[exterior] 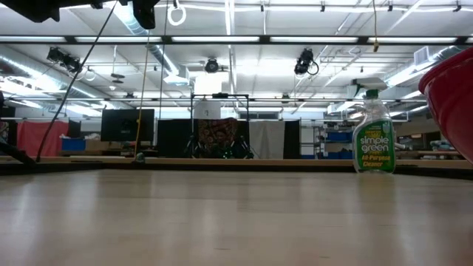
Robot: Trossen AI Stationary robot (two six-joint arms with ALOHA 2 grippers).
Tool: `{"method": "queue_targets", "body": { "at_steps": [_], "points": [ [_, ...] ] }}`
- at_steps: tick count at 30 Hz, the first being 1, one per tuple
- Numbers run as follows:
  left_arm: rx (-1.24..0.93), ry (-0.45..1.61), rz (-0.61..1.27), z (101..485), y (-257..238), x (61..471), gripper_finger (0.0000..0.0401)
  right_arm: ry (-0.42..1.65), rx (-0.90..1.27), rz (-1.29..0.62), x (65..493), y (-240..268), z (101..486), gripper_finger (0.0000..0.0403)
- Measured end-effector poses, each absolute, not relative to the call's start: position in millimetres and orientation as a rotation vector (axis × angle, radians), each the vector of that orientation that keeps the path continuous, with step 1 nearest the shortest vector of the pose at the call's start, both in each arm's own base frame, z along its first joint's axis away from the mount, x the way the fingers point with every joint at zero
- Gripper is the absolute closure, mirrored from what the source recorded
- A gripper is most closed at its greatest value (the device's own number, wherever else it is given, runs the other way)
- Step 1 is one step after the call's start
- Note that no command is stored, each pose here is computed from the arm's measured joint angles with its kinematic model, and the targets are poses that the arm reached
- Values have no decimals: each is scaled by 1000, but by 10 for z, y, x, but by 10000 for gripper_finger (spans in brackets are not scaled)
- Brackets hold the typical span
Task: Nest bowls inside each other
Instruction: Return to Home Position
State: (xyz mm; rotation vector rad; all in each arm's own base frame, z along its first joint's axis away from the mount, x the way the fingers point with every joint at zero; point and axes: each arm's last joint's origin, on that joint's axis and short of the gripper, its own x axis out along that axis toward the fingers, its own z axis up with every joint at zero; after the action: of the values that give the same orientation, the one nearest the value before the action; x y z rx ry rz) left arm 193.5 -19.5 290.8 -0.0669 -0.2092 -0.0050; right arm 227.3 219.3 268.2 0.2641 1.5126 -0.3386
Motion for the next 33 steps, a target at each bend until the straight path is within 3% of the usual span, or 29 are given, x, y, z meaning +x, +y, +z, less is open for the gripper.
{"method": "queue_targets", "body": {
  "at_steps": [8,22,33],
  "points": [
    [-63,-176,-16,2877,-218,1939,248,1520,354,-324,2247,2055,2858,153],
    [-92,-175,-19,2876,-217,1939,248,1274,395,-361,2138,1834,3197,156],
    [-95,-183,14,2883,-207,1938,248,1092,344,-361,2544,1519,3227,156]
  ]
}}
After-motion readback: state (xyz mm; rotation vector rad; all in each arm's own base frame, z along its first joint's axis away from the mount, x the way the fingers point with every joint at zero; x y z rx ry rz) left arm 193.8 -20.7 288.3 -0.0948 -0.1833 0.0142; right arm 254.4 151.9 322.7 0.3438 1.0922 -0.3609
